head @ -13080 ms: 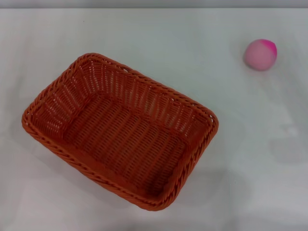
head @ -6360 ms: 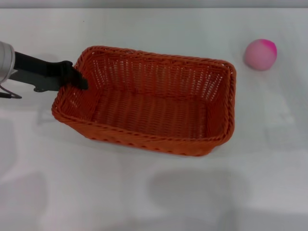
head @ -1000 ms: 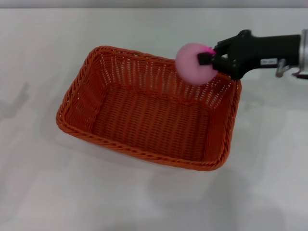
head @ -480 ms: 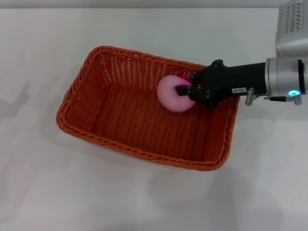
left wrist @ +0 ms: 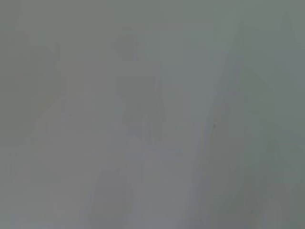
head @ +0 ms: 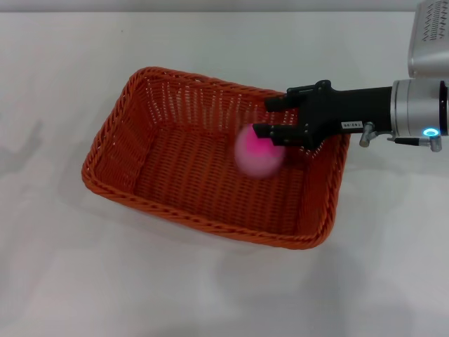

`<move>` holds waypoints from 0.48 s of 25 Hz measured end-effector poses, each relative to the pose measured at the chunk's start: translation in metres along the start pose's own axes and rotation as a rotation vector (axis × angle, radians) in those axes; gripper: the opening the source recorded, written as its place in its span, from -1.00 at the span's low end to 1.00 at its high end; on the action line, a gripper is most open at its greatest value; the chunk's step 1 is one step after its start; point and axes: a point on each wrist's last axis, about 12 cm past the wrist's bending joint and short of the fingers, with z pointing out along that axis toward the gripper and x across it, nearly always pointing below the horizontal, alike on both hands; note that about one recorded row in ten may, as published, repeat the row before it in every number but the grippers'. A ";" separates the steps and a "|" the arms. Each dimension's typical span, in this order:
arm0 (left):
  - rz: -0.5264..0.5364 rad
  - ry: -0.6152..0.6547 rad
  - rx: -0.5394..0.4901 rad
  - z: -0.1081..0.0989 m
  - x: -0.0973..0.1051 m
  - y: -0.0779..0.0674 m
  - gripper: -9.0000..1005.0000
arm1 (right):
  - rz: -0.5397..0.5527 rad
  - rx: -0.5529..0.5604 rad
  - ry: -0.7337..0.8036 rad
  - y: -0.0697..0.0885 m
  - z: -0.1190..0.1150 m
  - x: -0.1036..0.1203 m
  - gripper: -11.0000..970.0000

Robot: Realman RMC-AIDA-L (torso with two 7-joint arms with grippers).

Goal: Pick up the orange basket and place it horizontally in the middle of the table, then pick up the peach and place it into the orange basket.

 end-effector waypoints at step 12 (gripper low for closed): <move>-0.001 -0.003 0.001 -0.002 0.000 -0.001 0.74 | 0.119 0.245 -0.290 -0.026 -0.073 0.016 0.59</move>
